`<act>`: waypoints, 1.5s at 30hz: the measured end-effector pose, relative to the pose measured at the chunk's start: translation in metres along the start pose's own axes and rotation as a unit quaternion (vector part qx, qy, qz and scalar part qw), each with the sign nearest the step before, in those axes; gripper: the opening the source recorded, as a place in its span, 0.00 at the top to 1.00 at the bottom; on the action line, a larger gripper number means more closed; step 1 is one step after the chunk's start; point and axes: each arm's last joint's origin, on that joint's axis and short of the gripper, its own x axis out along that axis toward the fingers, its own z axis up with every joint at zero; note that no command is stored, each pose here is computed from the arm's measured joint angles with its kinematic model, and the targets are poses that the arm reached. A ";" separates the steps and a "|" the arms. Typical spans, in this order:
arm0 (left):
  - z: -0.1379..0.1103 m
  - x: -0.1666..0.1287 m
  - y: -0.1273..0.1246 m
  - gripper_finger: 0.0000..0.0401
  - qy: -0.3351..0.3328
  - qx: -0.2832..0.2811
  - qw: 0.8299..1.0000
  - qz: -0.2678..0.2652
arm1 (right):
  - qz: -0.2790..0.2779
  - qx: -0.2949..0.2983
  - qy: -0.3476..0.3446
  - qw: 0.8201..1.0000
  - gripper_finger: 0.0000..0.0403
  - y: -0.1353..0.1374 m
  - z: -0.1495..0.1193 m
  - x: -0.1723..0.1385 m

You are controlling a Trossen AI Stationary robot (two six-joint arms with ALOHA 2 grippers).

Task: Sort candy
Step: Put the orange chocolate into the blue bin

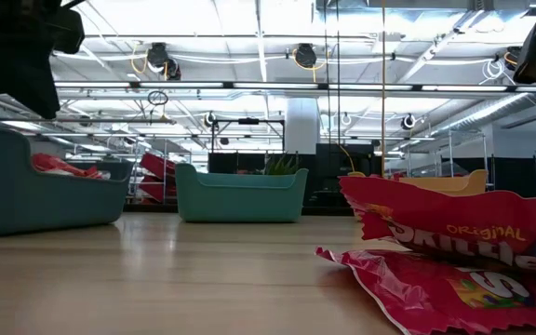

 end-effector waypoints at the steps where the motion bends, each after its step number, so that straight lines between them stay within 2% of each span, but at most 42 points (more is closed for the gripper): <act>1: 0.000 0.000 0.000 0.77 0.000 0.000 1.000 0.000 | 0.000 0.000 0.000 1.000 0.47 0.000 0.000 0.000; 6: 0.000 0.000 0.000 0.68 0.000 -0.002 1.000 -0.002 | 0.000 0.001 0.000 1.000 0.47 0.000 0.000 0.000; 14: 0.001 0.000 -0.002 0.44 -0.003 -0.005 1.000 -0.009 | 0.000 0.001 0.001 1.000 0.47 0.000 0.000 0.000; 18: 0.001 0.000 -0.002 0.35 -0.003 -0.005 1.000 -0.009 | 0.000 -0.002 0.001 1.000 0.47 0.000 0.000 0.000; 28: 0.001 0.000 -0.002 0.31 -0.005 0.002 1.000 -0.008 | 0.000 -0.010 0.001 1.000 0.47 0.000 0.000 0.000; 30: 0.001 0.000 -0.002 0.31 -0.005 0.039 0.999 -0.009 | 0.000 -0.010 0.000 1.000 0.47 0.000 0.000 0.000; 33: 0.000 0.000 -0.007 0.31 0.009 0.136 0.990 -0.042 | 0.001 -0.010 0.001 1.000 0.47 0.000 0.000 0.000; 36: 0.003 -0.001 -0.018 0.31 -0.004 0.231 0.968 -0.102 | 0.003 -0.008 0.000 1.000 0.47 0.001 0.000 0.000; 39: 0.006 -0.004 -0.029 0.31 -0.042 0.313 0.937 -0.149 | 0.006 -0.006 -0.001 1.000 0.47 0.001 0.000 0.000; 42: 0.009 -0.007 -0.036 0.31 -0.080 0.357 0.914 -0.178 | 0.008 -0.005 -0.001 1.000 0.47 0.002 0.000 0.000; 45: 0.012 -0.008 -0.039 0.31 -0.095 0.354 0.911 -0.189 | 0.009 -0.004 0.000 1.000 0.47 0.002 0.000 0.000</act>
